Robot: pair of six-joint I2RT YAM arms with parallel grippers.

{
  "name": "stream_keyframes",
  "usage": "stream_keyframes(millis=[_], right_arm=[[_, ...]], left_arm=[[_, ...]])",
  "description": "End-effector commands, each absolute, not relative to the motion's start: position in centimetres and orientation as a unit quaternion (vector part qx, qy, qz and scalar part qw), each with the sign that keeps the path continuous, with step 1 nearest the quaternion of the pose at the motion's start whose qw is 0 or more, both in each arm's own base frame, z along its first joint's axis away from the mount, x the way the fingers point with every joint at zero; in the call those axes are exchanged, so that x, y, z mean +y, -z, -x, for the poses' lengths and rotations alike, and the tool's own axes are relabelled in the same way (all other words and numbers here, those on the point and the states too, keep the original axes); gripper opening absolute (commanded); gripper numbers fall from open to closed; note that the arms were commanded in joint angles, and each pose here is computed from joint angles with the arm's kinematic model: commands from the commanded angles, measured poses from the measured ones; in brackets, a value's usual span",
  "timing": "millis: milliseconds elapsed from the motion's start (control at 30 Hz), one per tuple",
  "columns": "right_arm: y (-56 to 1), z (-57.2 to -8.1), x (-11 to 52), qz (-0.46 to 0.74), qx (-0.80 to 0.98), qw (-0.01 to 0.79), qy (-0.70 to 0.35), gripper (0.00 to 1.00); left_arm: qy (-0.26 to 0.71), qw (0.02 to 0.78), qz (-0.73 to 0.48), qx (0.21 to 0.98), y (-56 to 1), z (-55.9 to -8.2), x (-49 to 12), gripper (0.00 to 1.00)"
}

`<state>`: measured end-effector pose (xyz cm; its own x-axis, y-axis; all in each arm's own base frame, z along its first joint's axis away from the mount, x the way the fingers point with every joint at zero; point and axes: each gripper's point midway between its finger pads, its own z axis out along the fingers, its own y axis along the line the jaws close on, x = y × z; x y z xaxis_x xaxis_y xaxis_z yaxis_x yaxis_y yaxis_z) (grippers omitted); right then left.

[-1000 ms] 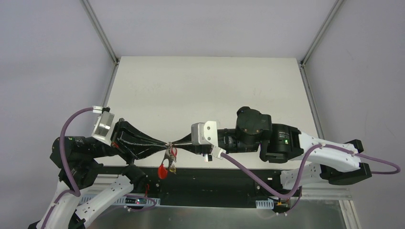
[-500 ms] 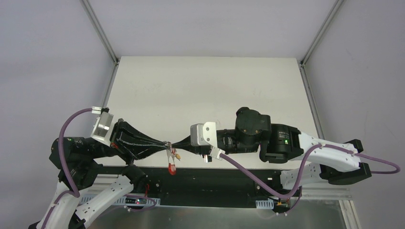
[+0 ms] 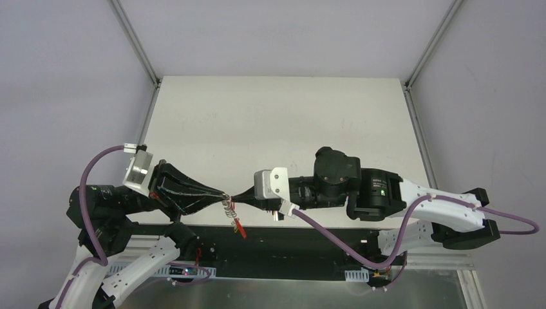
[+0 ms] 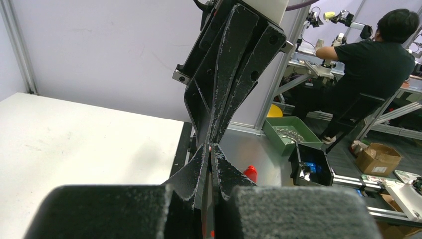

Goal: Put the keys on the keyring

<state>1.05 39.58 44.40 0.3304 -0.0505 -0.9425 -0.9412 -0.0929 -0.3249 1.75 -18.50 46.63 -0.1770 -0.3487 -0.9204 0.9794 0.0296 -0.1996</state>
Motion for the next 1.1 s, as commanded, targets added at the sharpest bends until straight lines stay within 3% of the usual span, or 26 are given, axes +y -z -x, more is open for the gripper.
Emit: stream_keyframes(millis=[0,167,433,1067], right_arm=[[-45.1,-0.6,38.9,0.607,0.395,0.543,-0.426,0.0],[-45.1,-0.3,38.9,0.607,0.393,0.537,-0.433,0.01],[-46.5,-0.9,38.2,0.582,0.399,0.559,-0.437,0.24],[-47.7,-0.8,39.5,0.571,0.441,0.527,-0.449,0.27]], left_arm=[[0.605,0.579,-0.336,0.431,-48.7,-1.2,-17.7,0.0],[0.605,0.579,-0.337,0.432,-48.7,-1.2,-17.7,0.0],[0.605,0.578,-0.339,0.43,-48.7,-1.0,-17.7,0.0],[0.615,0.565,-0.354,0.422,-48.8,-0.1,-17.7,0.0]])
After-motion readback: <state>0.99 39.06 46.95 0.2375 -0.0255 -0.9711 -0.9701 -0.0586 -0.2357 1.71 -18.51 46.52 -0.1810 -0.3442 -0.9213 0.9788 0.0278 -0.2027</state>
